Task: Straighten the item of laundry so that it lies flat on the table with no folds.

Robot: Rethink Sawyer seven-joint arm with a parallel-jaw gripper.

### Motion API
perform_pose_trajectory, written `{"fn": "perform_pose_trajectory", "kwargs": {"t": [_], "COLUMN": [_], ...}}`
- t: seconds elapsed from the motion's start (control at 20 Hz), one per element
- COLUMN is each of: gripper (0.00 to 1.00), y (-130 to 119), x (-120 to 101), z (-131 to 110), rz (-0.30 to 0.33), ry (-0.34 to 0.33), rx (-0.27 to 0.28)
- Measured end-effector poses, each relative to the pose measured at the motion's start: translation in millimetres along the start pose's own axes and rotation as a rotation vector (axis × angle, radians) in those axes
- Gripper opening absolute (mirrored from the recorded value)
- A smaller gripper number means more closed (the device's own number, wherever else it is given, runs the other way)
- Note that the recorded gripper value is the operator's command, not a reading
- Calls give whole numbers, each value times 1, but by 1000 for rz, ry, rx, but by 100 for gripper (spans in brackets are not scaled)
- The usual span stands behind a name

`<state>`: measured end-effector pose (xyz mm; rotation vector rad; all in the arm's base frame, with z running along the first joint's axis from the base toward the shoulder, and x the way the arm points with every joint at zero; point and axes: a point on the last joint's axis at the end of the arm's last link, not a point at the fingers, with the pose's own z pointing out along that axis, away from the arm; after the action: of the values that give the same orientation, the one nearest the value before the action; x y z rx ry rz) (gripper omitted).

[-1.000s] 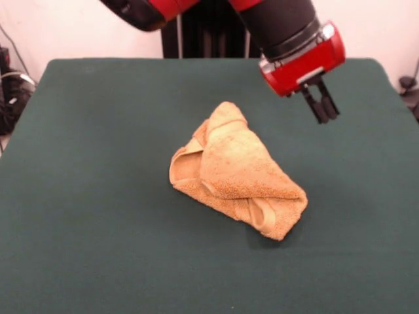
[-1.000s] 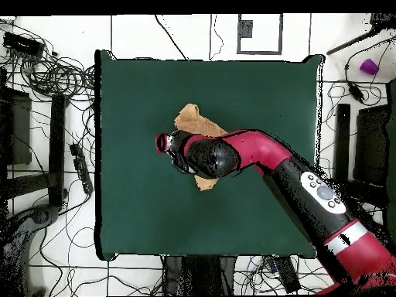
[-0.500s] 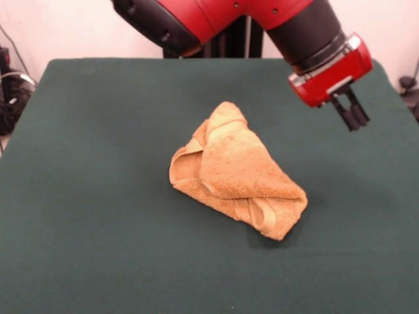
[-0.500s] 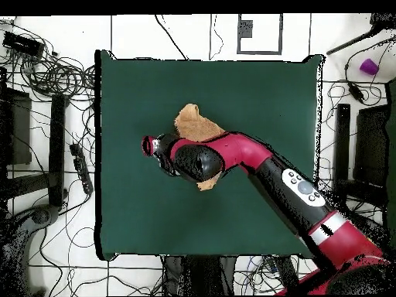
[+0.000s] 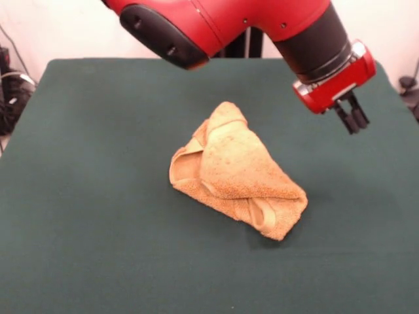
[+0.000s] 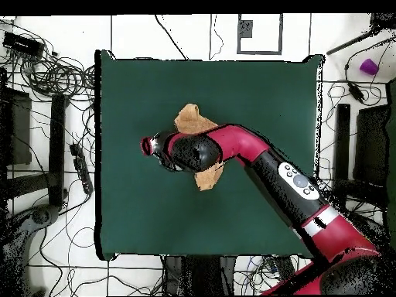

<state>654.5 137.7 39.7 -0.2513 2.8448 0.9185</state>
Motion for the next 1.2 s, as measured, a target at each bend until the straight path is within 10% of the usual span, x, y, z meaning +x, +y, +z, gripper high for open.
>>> {"fn": "perform_pose_trajectory", "kwargs": {"t": [0.5,1.2], "gripper": [0,0], "y": [-4,-16], "x": [-29,-56], "z": [-24,-42], "rz": [-149,-118], "ry": [-29,-84], "rx": [39,41]}}
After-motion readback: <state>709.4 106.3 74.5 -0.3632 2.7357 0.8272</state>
